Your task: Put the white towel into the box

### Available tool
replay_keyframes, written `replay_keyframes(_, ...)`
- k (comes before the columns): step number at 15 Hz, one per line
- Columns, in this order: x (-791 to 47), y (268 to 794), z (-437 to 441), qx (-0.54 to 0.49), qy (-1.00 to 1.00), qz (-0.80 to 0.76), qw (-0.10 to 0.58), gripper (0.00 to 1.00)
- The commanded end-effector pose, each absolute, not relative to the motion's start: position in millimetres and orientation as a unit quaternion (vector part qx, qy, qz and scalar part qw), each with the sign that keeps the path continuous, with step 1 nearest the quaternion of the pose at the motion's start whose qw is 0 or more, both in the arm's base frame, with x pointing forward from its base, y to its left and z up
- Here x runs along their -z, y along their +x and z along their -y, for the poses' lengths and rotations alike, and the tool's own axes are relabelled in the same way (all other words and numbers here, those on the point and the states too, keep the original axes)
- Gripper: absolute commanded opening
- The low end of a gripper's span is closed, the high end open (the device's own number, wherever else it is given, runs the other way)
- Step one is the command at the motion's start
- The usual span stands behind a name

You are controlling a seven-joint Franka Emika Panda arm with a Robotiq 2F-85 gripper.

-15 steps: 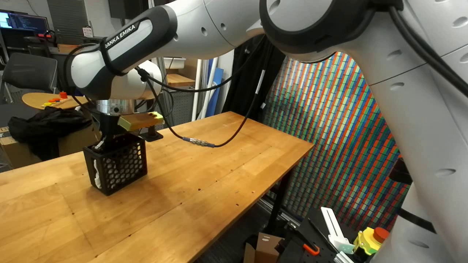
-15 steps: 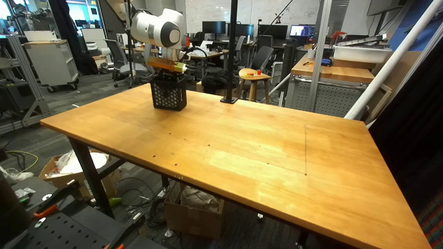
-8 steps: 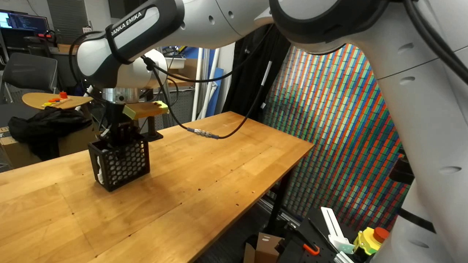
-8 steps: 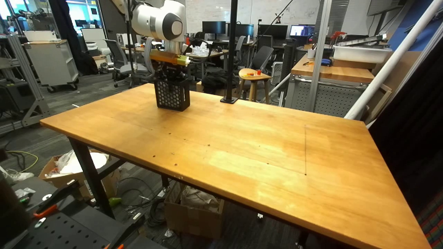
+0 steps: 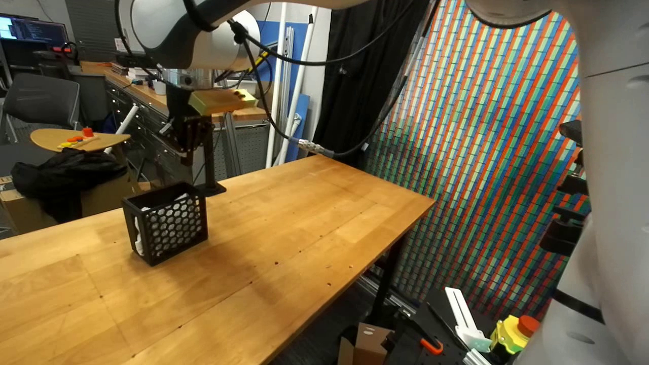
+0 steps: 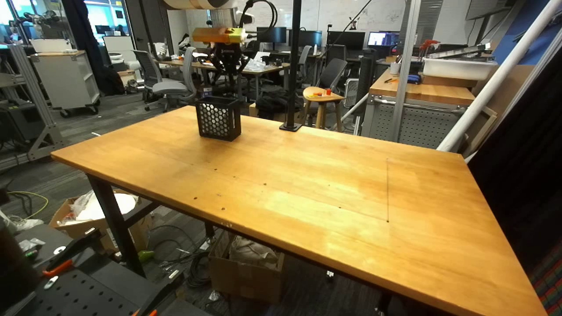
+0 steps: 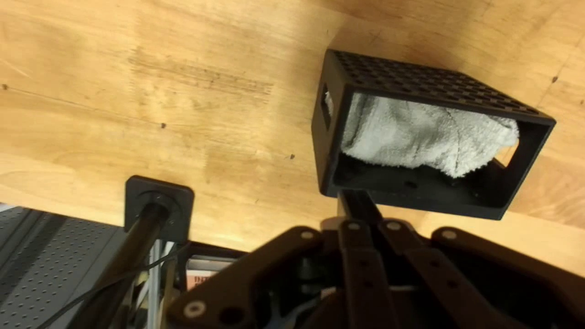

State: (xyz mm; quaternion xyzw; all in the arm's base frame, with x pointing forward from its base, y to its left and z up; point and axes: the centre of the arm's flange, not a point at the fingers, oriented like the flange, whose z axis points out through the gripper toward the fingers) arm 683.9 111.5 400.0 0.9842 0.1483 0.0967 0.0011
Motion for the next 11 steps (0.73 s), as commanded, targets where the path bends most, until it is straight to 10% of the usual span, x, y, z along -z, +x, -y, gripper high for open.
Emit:
replay_keyframes(1,-404.2,680.2,-109.2,-0.097,0.984,-0.146,0.003,0.09)
replay_keyframes(4,-396.0,680.7,-109.7,-0.09,0.985,-0.147,0.002,0.28)
replay_keyframes(11,-391.5,681.4,-111.2,-0.088,0.985,-0.148,0.002,0.29)
